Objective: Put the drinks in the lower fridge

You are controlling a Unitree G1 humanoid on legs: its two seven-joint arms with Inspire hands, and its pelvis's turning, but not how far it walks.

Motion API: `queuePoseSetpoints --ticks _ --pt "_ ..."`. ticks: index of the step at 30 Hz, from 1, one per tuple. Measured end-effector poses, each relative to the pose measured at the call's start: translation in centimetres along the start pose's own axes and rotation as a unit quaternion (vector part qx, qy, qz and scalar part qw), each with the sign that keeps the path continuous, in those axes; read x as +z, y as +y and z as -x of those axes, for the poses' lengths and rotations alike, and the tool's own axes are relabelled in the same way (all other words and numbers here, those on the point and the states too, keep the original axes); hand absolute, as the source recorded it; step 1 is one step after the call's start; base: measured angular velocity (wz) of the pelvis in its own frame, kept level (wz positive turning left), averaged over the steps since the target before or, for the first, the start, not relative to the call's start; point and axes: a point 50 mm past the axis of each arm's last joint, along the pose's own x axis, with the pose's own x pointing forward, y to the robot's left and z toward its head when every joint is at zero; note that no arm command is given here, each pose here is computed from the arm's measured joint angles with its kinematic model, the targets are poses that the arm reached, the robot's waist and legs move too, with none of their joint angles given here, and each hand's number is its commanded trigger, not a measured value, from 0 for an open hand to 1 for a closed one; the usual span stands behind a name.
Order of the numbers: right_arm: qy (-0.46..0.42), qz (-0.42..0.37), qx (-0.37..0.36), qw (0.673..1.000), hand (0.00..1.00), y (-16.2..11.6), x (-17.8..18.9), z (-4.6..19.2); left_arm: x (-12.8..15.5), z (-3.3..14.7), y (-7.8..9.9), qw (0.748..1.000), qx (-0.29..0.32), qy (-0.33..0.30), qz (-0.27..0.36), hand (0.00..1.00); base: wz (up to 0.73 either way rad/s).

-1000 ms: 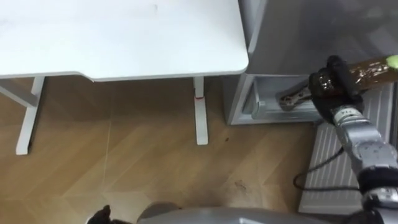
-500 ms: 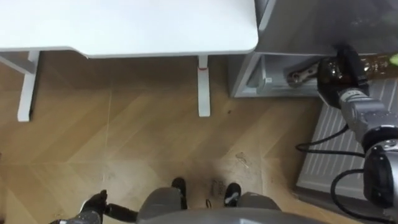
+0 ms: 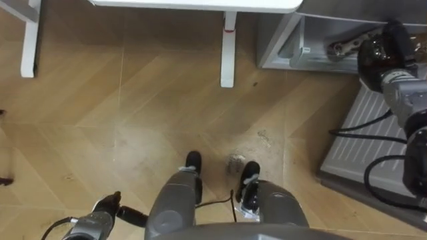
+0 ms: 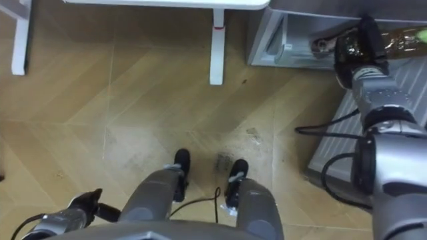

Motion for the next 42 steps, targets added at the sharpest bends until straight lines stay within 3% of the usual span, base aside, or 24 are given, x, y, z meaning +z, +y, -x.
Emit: queuePoseSetpoints --ticks 6,29,30,31,32,33,42 --pt "0.005 0.022 -0.024 0.999 1.0 0.0 -0.2 0.0 0.0 0.0 -0.1 1.0 -0.001 0.0 0.019 0.0 0.04" --pt "0.035 0.081 -0.036 0.995 1.0 0.3 -1.1 0.0 0.0 0.0 -0.6 1.0 -0.019 0.002 0.0 0.0 0.0" --pt "0.035 0.081 -0.035 0.995 0.8 0.4 -1.1 0.0 0.0 0.0 -0.6 1.0 -0.019 0.001 0.0 0.0 0.0" --pt "0.035 0.08 -0.033 0.996 0.36 0.5 -1.1 0.0 0.0 0.0 -0.6 1.0 -0.019 0.0 0.0 0.0 0.0" --pt "0.035 0.079 -0.032 0.996 0.07 0.6 -1.1 0.0 0.1 0.0 -0.6 1.0 -0.019 -0.002 0.0 0.0 0.0" --pt "0.035 0.08 -0.031 0.996 0.0 0.7 -1.1 0.0 0.1 0.0 -0.6 1.0 -0.019 -0.003 0.0 0.0 0.0" --pt "0.033 0.107 -0.014 0.994 0.0 2.4 -1.1 0.0 0.1 0.0 -0.5 1.0 -0.017 -0.006 0.002 0.0 0.03"
